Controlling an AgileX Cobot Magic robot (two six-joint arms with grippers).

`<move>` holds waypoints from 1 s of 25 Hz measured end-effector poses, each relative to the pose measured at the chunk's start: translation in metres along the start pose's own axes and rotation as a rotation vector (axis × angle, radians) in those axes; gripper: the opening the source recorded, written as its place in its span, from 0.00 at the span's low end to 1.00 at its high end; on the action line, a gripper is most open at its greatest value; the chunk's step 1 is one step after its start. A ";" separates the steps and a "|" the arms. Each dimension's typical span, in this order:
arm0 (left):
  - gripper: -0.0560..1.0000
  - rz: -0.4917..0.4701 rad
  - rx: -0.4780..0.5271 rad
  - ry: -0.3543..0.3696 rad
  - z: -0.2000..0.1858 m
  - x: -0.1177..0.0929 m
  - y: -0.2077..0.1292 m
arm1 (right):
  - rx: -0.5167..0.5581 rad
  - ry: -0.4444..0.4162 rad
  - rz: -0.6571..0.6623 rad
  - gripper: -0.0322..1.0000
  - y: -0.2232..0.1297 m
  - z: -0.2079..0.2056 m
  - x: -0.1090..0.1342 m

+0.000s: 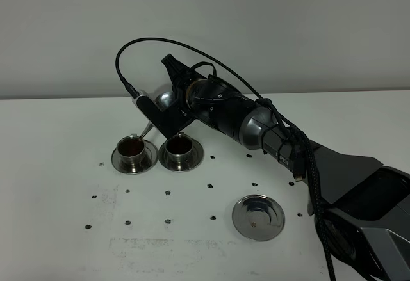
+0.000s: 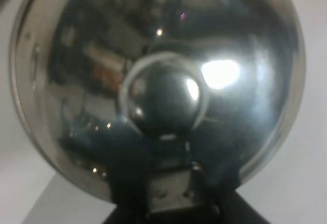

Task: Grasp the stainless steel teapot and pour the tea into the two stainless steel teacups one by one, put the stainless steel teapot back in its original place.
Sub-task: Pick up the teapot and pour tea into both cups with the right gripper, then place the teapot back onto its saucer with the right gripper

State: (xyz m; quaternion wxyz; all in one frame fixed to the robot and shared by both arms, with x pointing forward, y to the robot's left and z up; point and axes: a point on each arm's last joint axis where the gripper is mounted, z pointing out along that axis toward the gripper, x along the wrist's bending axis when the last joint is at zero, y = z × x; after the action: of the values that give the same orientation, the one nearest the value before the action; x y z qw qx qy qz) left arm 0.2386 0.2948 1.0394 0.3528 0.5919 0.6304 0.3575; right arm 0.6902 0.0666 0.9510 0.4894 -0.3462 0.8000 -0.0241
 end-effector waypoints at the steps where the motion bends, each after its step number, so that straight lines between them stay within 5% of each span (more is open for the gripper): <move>1: 0.74 0.000 0.000 0.000 0.000 0.000 0.000 | -0.005 0.002 0.009 0.20 0.000 0.000 0.000; 19: 0.74 0.000 0.000 0.000 0.000 0.000 0.000 | -0.070 0.083 0.230 0.20 -0.011 -0.012 -0.004; 25: 0.74 0.000 0.000 0.000 0.000 0.000 0.000 | -0.077 0.049 0.297 0.20 -0.023 -0.036 -0.027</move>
State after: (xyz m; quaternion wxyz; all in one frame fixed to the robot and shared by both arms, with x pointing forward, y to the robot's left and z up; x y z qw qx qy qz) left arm 0.2386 0.2948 1.0394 0.3528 0.5919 0.6304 0.3575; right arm 0.6812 0.0539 0.9996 0.4543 -0.2418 0.8545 0.0710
